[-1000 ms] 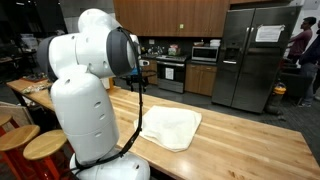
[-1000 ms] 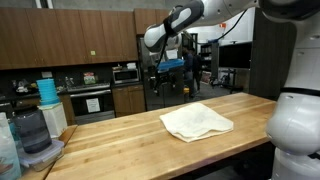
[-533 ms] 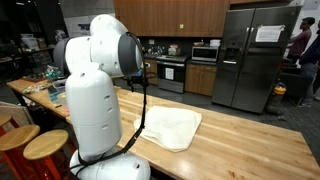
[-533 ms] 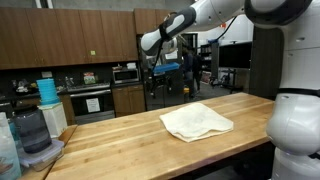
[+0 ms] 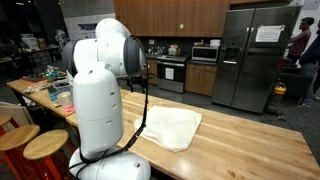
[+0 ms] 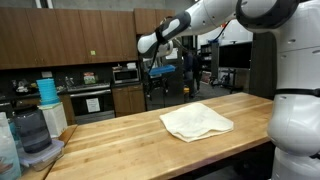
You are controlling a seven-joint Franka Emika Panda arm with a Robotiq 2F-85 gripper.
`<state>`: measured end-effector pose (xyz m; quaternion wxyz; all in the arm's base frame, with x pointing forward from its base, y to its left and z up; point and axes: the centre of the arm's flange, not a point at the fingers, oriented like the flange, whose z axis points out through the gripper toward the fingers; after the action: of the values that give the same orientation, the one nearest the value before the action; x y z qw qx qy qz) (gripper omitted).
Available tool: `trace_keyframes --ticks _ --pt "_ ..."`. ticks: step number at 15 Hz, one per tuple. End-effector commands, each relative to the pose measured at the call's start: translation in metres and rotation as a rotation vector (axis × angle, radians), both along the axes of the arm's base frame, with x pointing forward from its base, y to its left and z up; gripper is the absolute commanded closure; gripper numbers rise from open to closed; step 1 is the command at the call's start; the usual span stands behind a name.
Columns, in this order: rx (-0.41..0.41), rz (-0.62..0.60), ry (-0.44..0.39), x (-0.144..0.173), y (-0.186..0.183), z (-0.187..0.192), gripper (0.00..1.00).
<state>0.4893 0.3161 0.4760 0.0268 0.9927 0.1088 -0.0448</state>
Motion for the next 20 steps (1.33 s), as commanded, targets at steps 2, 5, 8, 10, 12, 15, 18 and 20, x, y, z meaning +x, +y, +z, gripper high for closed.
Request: trace_keyframes --ticks 2,5,8,10,12,15,18,20 --pt "-0.073 -0.099 -0.01 0.01 -0.001 -0.003 0.0" --pt "-0.123 -0.154 -0.015 0.014 -0.012 -0.011 0.0" --pt "-0.133 -0.178 0.011 0.018 -0.021 -0.021 0.0" --pt "-0.134 -0.178 0.027 0.022 -0.023 -0.029 0.0" --pt "-0.141 -0.182 0.036 0.026 -0.023 -0.036 0.0" --pt "-0.144 -0.182 0.049 0.028 -0.024 -0.042 0.0" --pt "-0.141 -0.165 0.05 0.024 -0.025 -0.049 0.0" --pt "-0.142 -0.164 0.052 0.024 -0.024 -0.05 0.0"
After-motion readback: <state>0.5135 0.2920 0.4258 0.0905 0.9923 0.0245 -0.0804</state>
